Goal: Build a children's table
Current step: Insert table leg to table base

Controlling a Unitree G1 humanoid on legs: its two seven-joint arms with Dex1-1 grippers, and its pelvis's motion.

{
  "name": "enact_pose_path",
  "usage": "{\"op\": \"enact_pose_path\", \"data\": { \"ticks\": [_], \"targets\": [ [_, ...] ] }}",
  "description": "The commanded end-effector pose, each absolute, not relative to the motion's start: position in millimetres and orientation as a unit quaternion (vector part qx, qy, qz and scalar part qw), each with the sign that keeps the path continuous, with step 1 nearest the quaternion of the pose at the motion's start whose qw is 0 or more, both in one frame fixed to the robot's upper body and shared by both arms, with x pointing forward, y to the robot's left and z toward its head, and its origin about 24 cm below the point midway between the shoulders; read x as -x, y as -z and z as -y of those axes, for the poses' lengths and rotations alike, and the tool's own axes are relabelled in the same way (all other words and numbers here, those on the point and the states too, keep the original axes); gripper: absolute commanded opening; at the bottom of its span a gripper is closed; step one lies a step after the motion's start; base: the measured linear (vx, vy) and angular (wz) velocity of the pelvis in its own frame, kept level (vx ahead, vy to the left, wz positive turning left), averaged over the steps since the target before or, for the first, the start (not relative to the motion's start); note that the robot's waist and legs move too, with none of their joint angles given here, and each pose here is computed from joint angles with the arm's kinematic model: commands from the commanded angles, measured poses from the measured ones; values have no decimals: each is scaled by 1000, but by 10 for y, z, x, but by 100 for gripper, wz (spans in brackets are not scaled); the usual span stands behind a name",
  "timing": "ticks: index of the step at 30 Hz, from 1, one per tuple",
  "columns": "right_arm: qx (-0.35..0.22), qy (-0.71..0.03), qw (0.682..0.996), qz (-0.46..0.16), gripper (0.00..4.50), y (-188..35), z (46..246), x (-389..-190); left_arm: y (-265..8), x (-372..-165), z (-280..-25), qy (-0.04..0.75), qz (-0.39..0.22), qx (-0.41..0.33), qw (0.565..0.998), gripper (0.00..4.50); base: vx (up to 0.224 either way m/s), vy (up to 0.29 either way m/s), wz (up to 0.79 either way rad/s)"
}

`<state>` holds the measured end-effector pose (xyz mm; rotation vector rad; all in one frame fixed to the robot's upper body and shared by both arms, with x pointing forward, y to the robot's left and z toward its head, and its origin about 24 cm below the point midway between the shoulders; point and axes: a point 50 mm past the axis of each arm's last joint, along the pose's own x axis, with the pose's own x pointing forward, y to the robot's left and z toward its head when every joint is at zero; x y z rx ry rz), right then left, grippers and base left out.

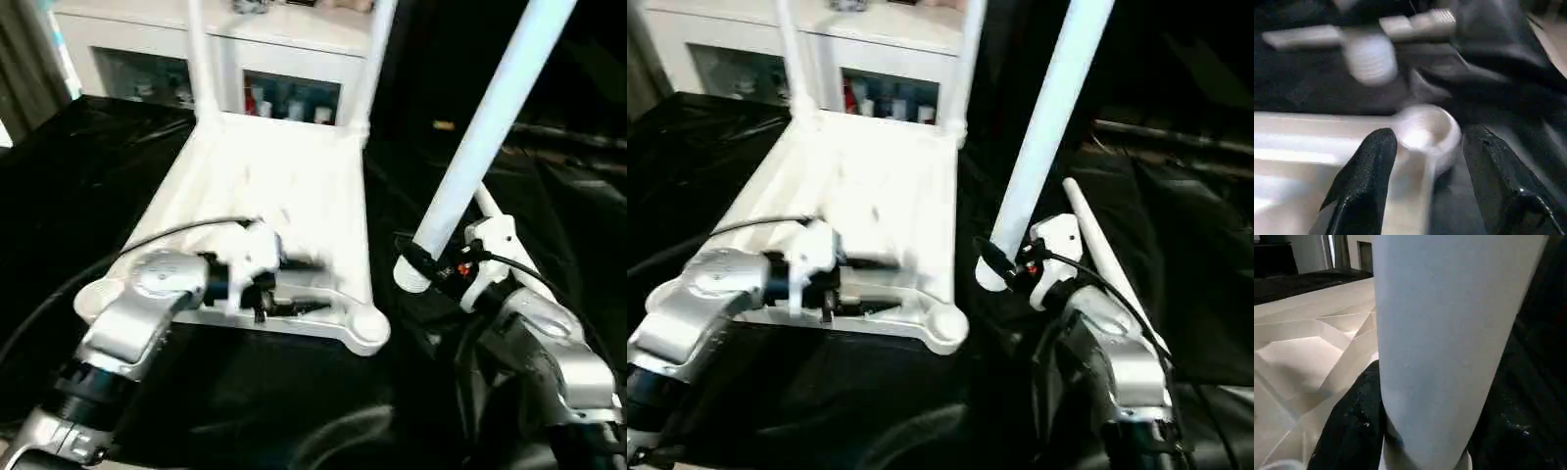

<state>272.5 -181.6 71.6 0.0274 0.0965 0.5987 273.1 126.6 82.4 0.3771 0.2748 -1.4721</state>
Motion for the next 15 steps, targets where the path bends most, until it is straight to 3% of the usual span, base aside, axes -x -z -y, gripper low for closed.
{"op": "enact_pose_path", "data": {
  "ticks": [1,4,9,15],
  "targets": [
    [-11,-298,954,-37,188,-782,1828,-2704,-817,-2756,-1275,669,-137,-198,703,219,0,0,0],
    [-9,-304,952,-42,188,-755,1803,-2678,-771,-2784,-1305,671,-153,-217,692,183,0,0,0],
    [-9,-315,948,-45,188,-742,1725,-2659,-706,-2873,-1373,659,-170,-261,685,175,0,0,0],
    [-11,-323,945,-48,188,-732,1698,-2640,-703,-2889,-1404,664,-178,-255,680,105,0,0,0]
  ]
}}
